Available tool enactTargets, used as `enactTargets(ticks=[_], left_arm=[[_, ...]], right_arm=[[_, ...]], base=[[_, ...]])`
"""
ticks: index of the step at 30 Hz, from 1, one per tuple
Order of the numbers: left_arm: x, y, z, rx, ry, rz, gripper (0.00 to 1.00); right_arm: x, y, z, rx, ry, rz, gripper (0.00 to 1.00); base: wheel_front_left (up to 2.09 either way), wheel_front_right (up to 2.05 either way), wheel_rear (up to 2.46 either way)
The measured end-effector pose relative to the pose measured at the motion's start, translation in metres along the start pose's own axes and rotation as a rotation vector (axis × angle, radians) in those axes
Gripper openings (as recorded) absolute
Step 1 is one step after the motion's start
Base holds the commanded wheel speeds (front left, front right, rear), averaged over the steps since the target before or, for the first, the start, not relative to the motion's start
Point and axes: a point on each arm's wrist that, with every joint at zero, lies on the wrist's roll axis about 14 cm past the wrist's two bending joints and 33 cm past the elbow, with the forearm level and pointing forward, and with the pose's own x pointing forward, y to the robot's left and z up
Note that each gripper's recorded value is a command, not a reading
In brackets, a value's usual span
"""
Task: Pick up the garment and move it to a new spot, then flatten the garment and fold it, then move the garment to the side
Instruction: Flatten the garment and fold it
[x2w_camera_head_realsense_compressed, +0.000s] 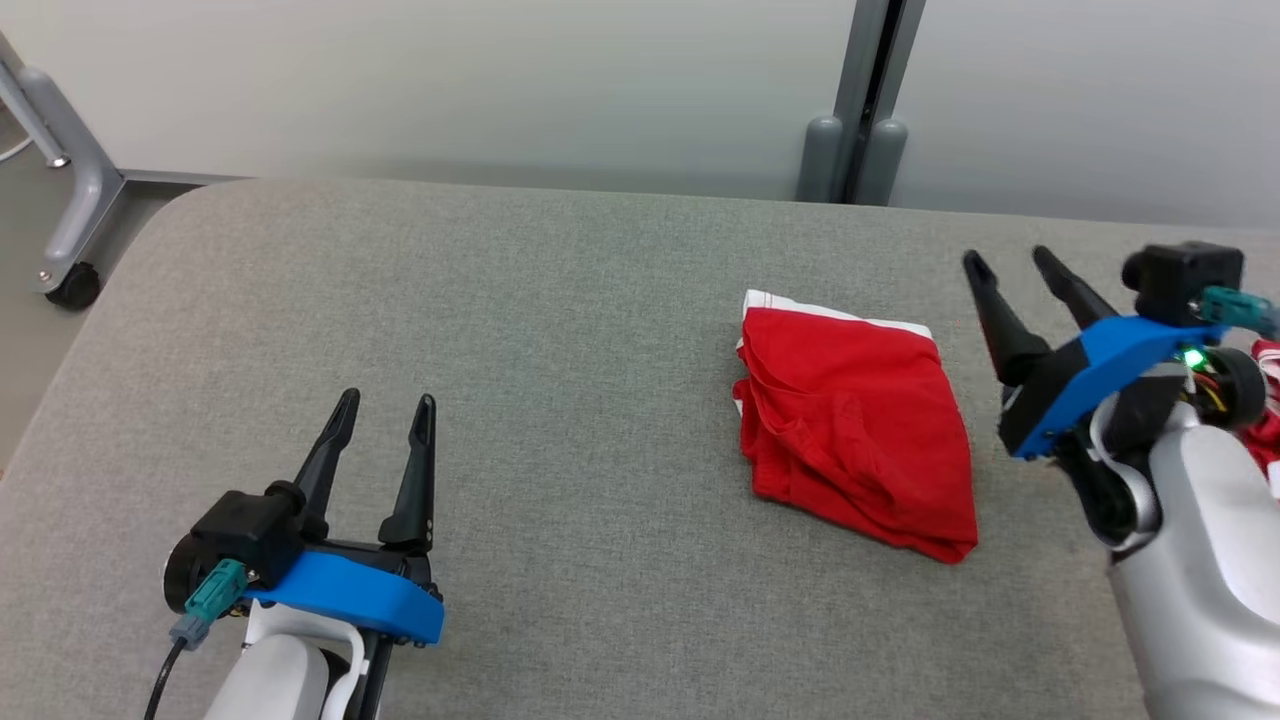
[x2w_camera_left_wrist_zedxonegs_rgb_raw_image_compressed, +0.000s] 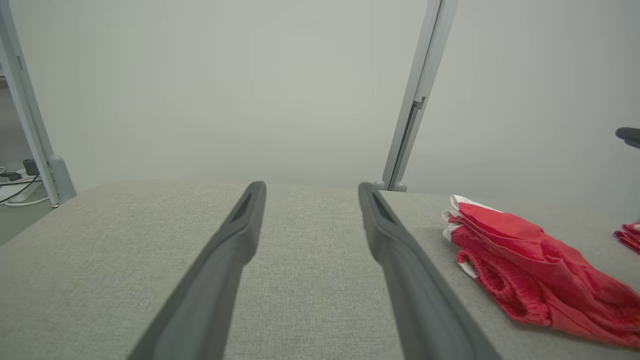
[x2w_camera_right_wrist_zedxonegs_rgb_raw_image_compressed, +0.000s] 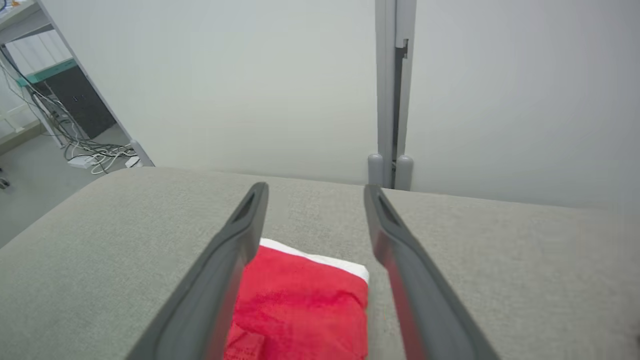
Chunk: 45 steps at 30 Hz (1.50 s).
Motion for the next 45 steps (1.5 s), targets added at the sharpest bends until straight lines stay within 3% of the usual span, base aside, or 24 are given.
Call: enactTargets(ticks=[5,10,12,15,16,30,37,38,39,40,45], left_arm=[[0.002,-0.008,0.0,-0.003,-0.001,-0.022,1.0],[0.003,-0.002,-0.005,0.005,0.016,-0.015,1.0],[0.005,0.002,-0.005,0.012,0.017,-0.008,1.0],[0.005,0.008,-0.008,0.018,0.03,0.007,1.0],[0.004,0.01,-0.009,0.02,0.033,0.01,1.0],[-0.001,0.014,-0.002,0.019,0.016,0.028,1.0],[-0.002,0.013,0.0,0.013,0.007,0.03,1.0],[-0.003,0.013,0.0,0.012,0.006,0.03,1.0],[-0.003,0.014,-0.001,0.011,0.007,0.034,1.0],[-0.004,0.014,-0.001,0.01,0.007,0.037,1.0],[-0.005,0.015,-0.002,0.005,0.003,0.044,1.0]], right_arm=[[-0.028,-0.054,-0.028,-0.122,0.092,-0.143,1.0],[-0.037,-0.051,-0.081,-0.134,0.229,-0.147,1.0],[-0.036,-0.042,-0.097,-0.135,0.268,-0.124,0.85],[-0.034,-0.019,-0.121,-0.16,0.33,-0.058,0.29],[-0.033,-0.009,-0.128,-0.161,0.346,-0.033,0.0],[-0.041,0.125,-0.157,-0.235,0.406,0.361,0.0],[-0.051,0.159,-0.133,-0.122,0.321,0.461,0.0],[-0.049,0.157,-0.123,-0.104,0.283,0.454,0.3],[-0.048,0.153,-0.113,-0.091,0.246,0.444,0.46],[-0.046,0.147,-0.103,-0.074,0.204,0.426,1.0],[-0.047,0.095,-0.056,0.015,0.006,0.268,1.0]], base=[[0.0,0.0,0.0],[0.0,0.0,0.0],[0.0,0.0,0.0],[0.0,0.0,0.0],[0.0,0.0,0.0],[0.0,0.0,0.0],[0.0,0.0,0.0],[0.0,0.0,0.0],[0.0,0.0,0.0],[0.0,0.0,0.0],[0.0,0.0,0.0]])
